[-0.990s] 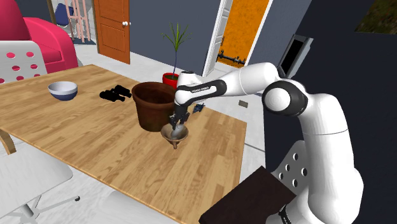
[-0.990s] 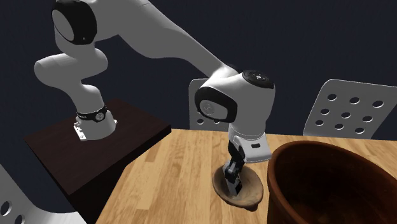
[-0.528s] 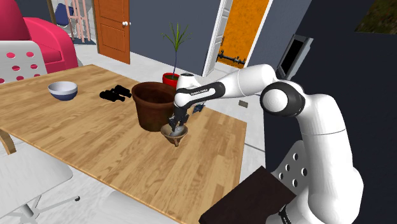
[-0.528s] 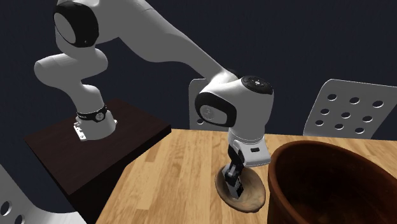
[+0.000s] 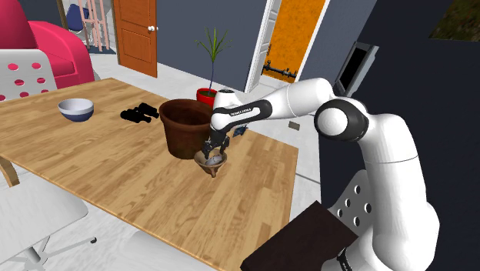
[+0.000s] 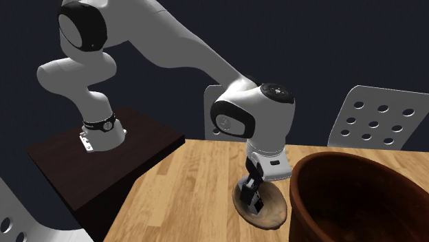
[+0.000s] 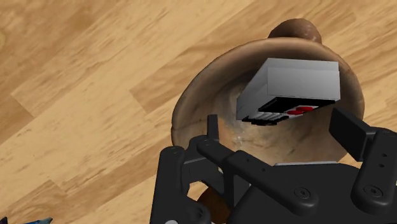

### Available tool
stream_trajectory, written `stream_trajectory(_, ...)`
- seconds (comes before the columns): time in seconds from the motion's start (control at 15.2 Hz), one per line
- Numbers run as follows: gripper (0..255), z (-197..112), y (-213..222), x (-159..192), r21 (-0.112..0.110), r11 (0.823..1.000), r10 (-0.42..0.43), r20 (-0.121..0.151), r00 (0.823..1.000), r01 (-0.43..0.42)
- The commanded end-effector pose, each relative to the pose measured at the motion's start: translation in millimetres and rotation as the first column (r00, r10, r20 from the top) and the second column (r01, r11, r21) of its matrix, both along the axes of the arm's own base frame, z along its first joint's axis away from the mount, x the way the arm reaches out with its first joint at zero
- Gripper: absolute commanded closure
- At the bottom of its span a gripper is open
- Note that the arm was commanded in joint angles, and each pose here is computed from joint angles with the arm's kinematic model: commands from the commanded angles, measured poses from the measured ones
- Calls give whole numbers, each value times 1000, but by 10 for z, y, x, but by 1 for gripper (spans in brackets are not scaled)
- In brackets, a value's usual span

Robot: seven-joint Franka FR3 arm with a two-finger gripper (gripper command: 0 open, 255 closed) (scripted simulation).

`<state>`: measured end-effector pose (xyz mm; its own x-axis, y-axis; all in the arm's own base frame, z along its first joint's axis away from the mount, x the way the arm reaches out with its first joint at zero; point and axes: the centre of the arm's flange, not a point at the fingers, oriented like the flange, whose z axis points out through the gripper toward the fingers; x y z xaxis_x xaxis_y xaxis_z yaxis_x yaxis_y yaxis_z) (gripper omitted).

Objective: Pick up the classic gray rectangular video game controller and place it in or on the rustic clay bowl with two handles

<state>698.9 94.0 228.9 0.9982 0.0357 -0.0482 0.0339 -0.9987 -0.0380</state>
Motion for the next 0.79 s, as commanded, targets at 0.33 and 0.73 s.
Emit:
stream_trajectory(0.33, 0, 496, -17, 33, 0, 1000, 0, 0, 1000, 0)
stream_trajectory(0.73, 0, 496, -17, 33, 0, 1000, 0, 0, 1000, 0)
